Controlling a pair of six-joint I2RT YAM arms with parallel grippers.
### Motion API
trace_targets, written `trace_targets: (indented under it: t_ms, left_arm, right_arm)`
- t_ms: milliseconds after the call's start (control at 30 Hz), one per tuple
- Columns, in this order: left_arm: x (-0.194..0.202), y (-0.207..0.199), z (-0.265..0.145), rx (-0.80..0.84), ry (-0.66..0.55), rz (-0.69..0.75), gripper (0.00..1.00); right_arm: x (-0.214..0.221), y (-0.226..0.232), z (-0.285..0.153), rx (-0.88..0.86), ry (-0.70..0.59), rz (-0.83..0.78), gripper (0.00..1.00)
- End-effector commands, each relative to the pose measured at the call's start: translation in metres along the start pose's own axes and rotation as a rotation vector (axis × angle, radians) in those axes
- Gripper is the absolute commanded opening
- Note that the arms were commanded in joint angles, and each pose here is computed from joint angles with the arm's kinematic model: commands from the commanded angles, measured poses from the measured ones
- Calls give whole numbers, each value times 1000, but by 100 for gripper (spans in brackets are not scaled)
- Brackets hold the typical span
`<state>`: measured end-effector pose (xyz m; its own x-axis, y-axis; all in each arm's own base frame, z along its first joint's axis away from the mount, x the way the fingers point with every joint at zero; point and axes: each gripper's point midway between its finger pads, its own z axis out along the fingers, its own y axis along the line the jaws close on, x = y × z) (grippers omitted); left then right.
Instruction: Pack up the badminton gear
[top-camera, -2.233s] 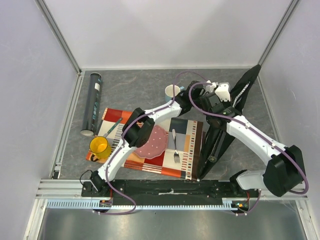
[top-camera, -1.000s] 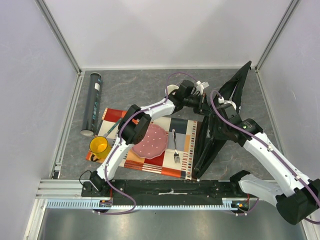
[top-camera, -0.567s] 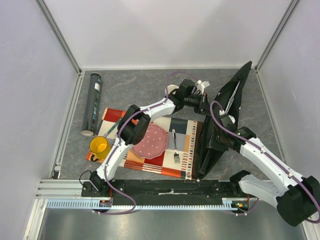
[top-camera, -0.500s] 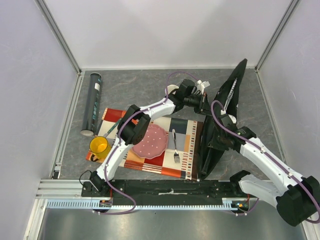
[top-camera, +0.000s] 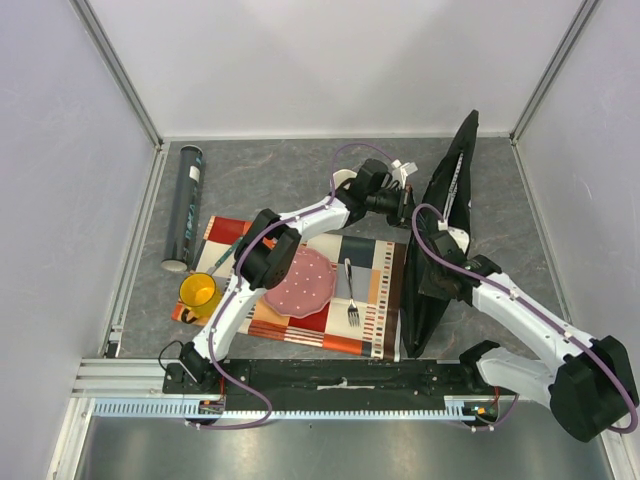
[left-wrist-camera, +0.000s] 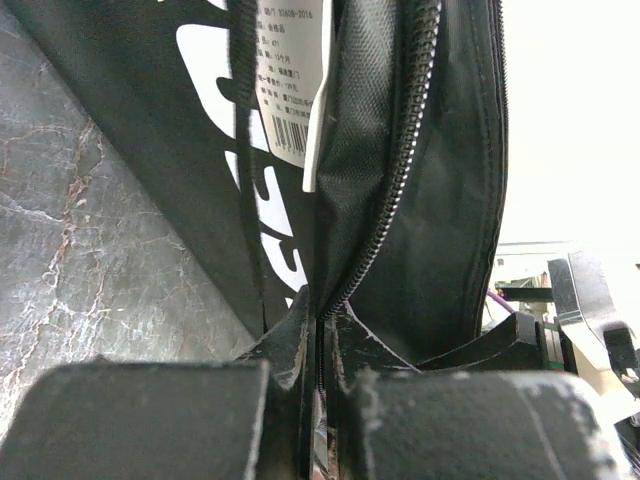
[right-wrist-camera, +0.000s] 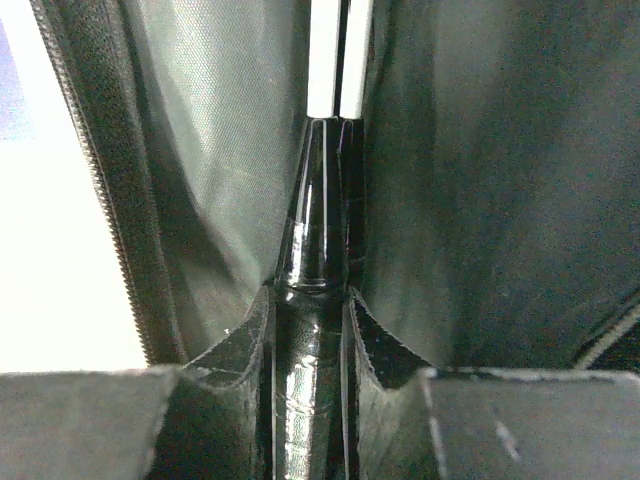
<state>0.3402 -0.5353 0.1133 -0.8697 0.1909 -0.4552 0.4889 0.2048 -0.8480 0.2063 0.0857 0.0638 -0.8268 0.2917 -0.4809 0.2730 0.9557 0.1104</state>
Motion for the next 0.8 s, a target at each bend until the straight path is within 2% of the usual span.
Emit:
trace_targets:
  t_ms: [0, 33, 133, 233, 300, 367, 400, 433, 467, 500, 567, 600, 667, 700, 767]
  left_arm:
    - [3, -51, -11, 83, 40, 57, 2]
    - [4, -52, -10, 85, 41, 59, 2]
    - [2, -55, -11, 88, 38, 67, 2]
    - [1, -54, -10, 87, 36, 68, 2]
    - [1, -54, -9, 90, 32, 64, 2]
    - [0, -54, -9, 90, 28, 59, 2]
    - [0, -55, -10, 91, 30, 56, 2]
    - [1, -57, -11, 96, 33, 55, 2]
    - [3, -58, -11, 96, 37, 55, 2]
    - [1, -61, -14, 96, 32, 61, 2]
    - [2, -59, -14, 83, 24, 66, 2]
    - [2, -58, -15, 79, 20, 64, 2]
    - [0, -58, -14, 79, 16, 58, 2]
    - [0, -58, -13, 81, 17, 54, 2]
    - [-3, -60, -13, 87, 12, 52, 2]
  right_arm:
    - [-31, 17, 1, -58, -107, -39, 37]
    - [-34, 19, -7, -77, -114, -47, 49]
    - [-39, 19, -32, -99, -111, -82, 59]
    - [-27, 12, -46, -106, -59, -88, 59]
    - [-14, 12, -35, -126, -41, -68, 59]
    - [-9, 10, -18, -108, -41, -63, 42]
    - [-14, 12, -16, -110, -40, -57, 30]
    - [-22, 12, -21, -104, -53, -71, 22]
    - [-54, 10, -41, -68, -159, -61, 25]
    - [-76, 8, -61, -72, -249, -45, 49]
    - [-128, -3, -98, -44, -407, -31, 69]
    - [-141, -6, -100, -21, -412, -44, 78]
    - [-171, -8, -114, -26, -429, -58, 82]
    - [-184, -27, -101, 30, -400, -10, 84]
    - [-209, -33, -97, -14, -407, 23, 85]
